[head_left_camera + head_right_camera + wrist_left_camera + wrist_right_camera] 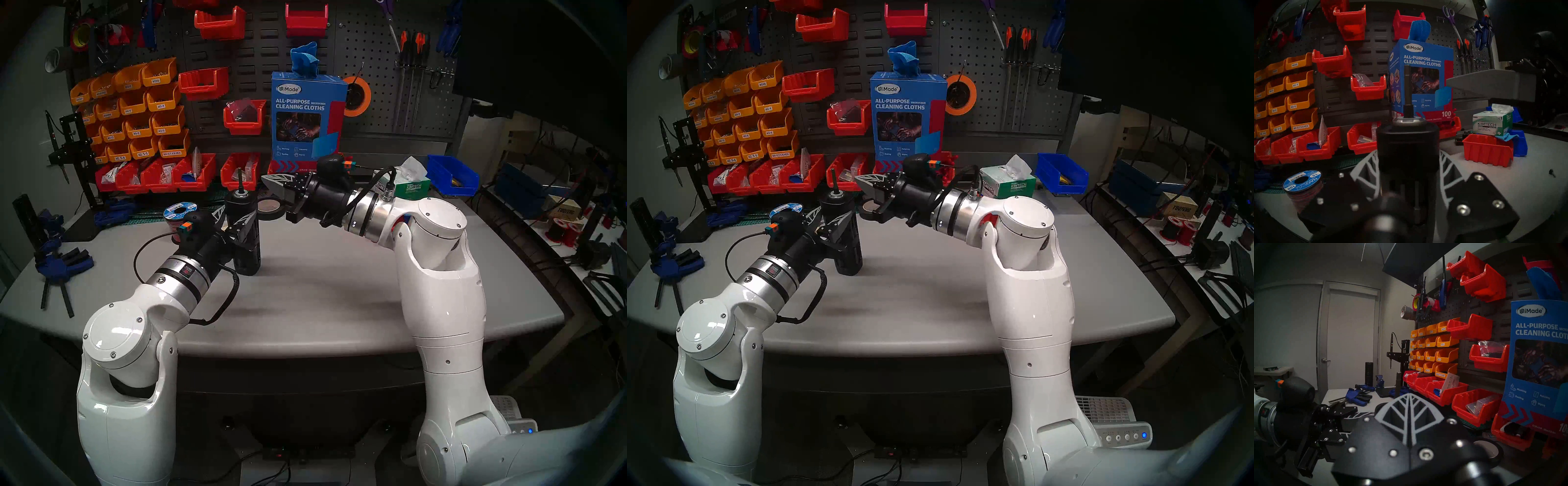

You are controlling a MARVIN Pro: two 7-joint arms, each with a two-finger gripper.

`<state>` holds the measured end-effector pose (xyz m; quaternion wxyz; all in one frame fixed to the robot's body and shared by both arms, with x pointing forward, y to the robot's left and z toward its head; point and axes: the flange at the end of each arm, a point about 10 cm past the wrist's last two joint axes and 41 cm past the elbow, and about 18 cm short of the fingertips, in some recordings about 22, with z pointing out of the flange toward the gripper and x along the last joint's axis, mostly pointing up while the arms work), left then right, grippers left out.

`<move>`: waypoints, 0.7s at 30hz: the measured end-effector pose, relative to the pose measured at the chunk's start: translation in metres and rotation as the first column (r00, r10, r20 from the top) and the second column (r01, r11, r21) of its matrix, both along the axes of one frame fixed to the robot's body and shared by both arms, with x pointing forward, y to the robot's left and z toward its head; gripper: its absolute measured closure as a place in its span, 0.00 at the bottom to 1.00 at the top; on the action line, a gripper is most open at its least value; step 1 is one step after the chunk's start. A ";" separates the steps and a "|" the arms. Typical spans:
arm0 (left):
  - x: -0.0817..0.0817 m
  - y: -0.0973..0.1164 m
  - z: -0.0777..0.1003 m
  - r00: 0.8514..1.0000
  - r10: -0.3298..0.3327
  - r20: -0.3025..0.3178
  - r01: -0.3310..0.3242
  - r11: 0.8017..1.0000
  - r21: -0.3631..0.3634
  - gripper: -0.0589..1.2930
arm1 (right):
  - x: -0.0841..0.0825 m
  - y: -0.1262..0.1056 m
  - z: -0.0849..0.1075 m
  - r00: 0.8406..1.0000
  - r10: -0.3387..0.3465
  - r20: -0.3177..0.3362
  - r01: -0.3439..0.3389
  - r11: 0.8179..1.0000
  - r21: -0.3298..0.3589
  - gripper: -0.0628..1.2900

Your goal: Pick a screwdriver bit and insert it into the screwdriver

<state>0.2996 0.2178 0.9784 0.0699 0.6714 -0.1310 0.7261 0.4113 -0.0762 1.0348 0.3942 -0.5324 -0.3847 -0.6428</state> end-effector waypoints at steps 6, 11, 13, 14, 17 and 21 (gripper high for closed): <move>0.001 0.006 0.001 0.999 -0.038 -0.011 0.038 0.999 -0.006 0.64 | -0.002 -0.003 -0.001 1.000 0.006 -0.015 -0.006 1.000 0.003 0.22; 0.003 0.009 0.001 0.998 -0.061 -0.018 0.061 0.998 -0.011 0.64 | -0.002 -0.005 -0.001 1.000 0.008 -0.021 -0.008 1.000 0.003 0.04; 0.004 0.010 0.001 0.997 -0.070 -0.021 0.069 0.997 -0.014 0.64 | -0.002 -0.005 -0.001 1.000 0.008 -0.021 -0.008 1.000 0.004 0.04; 0.004 0.011 0.001 0.997 -0.077 -0.023 0.077 0.997 -0.016 0.64 | -0.002 -0.005 -0.001 1.000 0.008 -0.021 -0.008 1.000 0.004 0.04; 0.006 0.012 -0.001 0.995 -0.095 -0.038 0.095 0.995 -0.020 0.63 | -0.003 -0.006 -0.001 1.000 0.008 -0.019 -0.008 1.000 0.005 0.04; 0.009 0.013 -0.013 0.989 -0.115 -0.096 0.113 0.993 -0.029 0.56 | -0.003 -0.007 0.000 1.000 0.008 -0.015 -0.008 1.000 0.006 0.04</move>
